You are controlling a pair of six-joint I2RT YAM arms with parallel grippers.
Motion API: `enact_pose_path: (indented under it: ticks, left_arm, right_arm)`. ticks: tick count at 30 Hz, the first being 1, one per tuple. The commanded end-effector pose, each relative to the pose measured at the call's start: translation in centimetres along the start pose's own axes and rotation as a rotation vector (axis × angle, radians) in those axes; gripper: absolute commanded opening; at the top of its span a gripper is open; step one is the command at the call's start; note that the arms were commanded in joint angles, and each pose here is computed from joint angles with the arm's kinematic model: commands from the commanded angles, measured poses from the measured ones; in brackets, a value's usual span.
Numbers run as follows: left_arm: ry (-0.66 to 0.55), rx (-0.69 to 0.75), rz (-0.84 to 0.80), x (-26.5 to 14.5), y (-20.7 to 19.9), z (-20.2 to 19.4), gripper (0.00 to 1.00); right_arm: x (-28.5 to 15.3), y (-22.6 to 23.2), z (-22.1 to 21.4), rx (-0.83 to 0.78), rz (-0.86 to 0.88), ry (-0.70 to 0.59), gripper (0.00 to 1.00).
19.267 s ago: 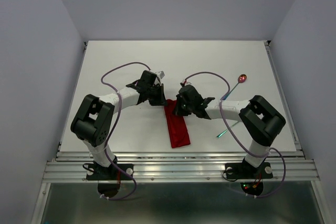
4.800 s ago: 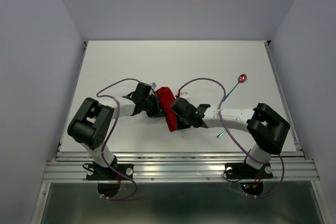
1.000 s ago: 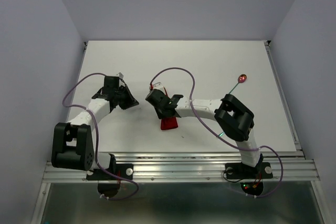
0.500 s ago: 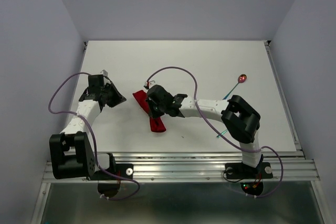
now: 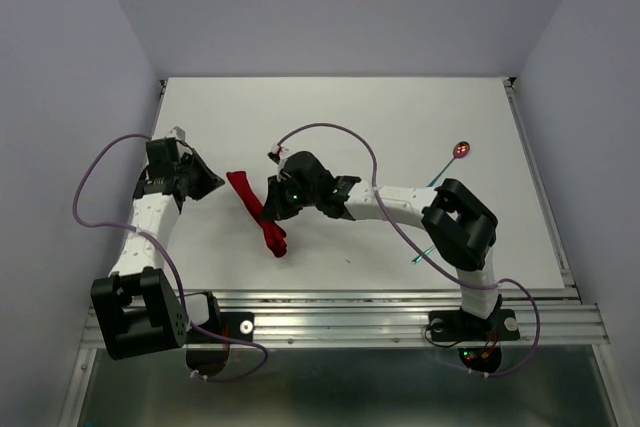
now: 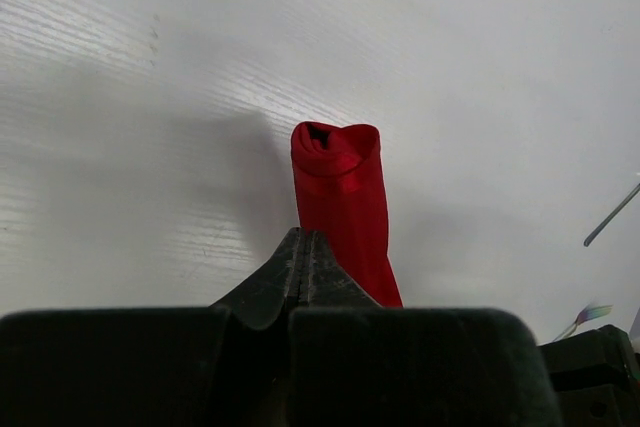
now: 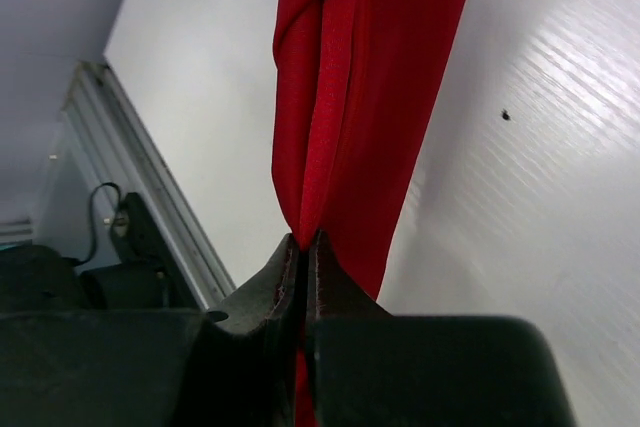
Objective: Fold the napkin into a case and place the utensils inside
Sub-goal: Turn over the smaller rectangle-folded napkin at the center of the board.
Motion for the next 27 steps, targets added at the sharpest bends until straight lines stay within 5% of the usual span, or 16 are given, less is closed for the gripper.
enact_pose_path:
  ticks: [1,8,27]
  left_arm:
    - [-0.046,0.042,-0.034,-1.4,-0.8,1.2,0.0]
    - [-0.019,0.043,-0.035,-1.1,-0.5,0.8,0.0]
    - [0.044,0.037,-0.088,0.0,-0.2,-0.6,0.0]
  right_arm:
    - [-0.5,0.7,1.1,0.048,0.224,-0.001,0.01]
    - [-1.0,-0.9,0.3,0.105,0.449,0.042,0.01]
    - [-1.7,-8.7,-0.1,0.207,0.48,0.125,0.01]
Point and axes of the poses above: each gripper's point midway between its finger pads, its own x axis out along the fingers, its own y axis along the line the jaws close on, z = x × y, the point moved 9 cm from there along -x, back along the fingers, and after that the axes turned 7 degrees about x, right-handed, at the moved point
